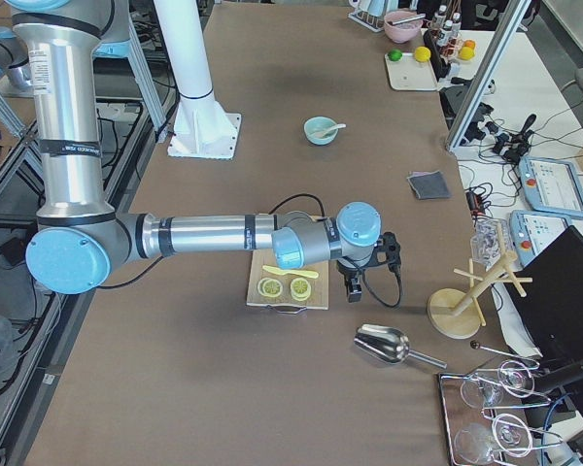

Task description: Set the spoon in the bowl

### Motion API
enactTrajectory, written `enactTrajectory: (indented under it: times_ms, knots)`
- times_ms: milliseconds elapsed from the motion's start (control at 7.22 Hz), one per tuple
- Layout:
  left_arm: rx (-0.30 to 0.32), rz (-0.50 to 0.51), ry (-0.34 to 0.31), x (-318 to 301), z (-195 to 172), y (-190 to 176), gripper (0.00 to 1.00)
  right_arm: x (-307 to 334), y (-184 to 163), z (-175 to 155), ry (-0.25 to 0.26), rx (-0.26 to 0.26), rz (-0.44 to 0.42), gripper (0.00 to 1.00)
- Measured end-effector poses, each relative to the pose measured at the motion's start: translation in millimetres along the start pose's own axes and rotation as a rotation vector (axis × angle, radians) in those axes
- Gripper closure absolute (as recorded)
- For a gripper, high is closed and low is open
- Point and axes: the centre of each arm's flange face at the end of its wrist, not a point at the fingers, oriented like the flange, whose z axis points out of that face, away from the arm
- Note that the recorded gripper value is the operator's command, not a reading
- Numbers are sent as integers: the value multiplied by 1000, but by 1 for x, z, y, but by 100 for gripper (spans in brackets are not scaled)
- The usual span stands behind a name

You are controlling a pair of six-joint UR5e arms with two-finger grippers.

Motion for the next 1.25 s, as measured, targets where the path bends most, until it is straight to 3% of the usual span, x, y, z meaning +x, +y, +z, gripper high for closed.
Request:
enactTrajectory:
  times_ms: [692,969,1108,1246]
  knots:
    - [-16,-23,-12,-23,11,13,2,23,13,-4,74,-57,-5,0]
    - [-17,-24,-14,-24,11,14,2,-3,12,-15,218,-102,-20,0]
    - [-18,-24,-14,-24,12,14,2,-11,16,-20,248,-129,-20,0]
    - [-18,-24,-14,-24,12,14,2,-10,21,-20,232,-145,-15,0]
